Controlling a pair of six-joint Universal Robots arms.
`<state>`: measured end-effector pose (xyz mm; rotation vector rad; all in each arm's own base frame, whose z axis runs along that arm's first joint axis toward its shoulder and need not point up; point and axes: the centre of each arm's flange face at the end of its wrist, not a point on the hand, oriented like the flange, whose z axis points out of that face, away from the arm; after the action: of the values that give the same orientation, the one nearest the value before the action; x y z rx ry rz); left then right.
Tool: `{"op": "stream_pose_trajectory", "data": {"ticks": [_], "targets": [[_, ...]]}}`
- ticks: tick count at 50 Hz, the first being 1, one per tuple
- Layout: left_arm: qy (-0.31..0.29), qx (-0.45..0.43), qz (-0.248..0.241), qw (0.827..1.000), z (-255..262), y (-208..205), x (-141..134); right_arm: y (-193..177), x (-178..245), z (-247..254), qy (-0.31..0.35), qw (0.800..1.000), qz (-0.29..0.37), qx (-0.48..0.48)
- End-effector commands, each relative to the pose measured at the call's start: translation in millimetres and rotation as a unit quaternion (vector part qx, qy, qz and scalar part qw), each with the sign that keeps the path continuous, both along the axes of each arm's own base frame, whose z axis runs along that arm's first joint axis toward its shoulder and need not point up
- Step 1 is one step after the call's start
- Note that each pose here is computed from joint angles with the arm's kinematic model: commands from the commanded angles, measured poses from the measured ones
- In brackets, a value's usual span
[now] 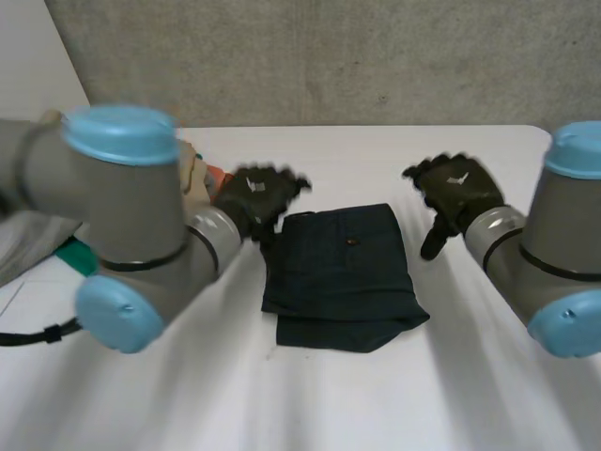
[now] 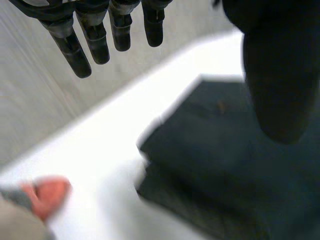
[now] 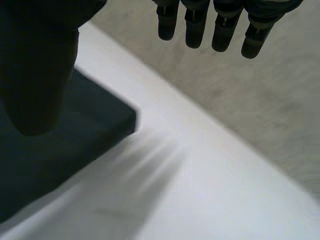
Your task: Fold the laundry.
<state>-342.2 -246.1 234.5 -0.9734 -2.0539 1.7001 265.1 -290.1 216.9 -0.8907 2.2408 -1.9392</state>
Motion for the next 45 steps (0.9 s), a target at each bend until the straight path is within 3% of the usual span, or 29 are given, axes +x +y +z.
{"op": "stream_pose_trajectory", "data": {"ticks": [1,7,11,16,26,34,45], "targets": [[0.109,-0.077,-0.039,0.99,65.6,12.4,19.6,27.4,-11.1,-0.1,-0.01,0.999,-0.027,-0.015],[0.129,0.002,-0.126,0.984,73.3,34.6,30.3,44.6,-13.4,-28.2,-0.081,0.993,-0.021,0.088],[0.134,0.087,-0.202,0.966,68.1,58.1,36.3,51.5,-7.0,-54.9,-0.122,0.98,-0.005,0.154],[0.134,0.106,-0.241,0.955,62.1,74.1,39.3,48.7,3.0,-83.1,-0.128,0.977,0.003,0.17],[0.137,0.07,-0.237,0.959,54.1,81.9,38.4,27.8,18.0,-103.0,-0.119,0.981,-0.005,0.152],[0.153,0.041,-0.216,0.963,57.9,73.1,40.0,-10.0,15.3,-75.7,-0.164,0.984,-0.038,0.062],[0.178,0.042,-0.197,0.963,69.0,64.4,44.3,-146.1,-47.9,-48.5,-0.177,0.971,-0.15,-0.061]]}}
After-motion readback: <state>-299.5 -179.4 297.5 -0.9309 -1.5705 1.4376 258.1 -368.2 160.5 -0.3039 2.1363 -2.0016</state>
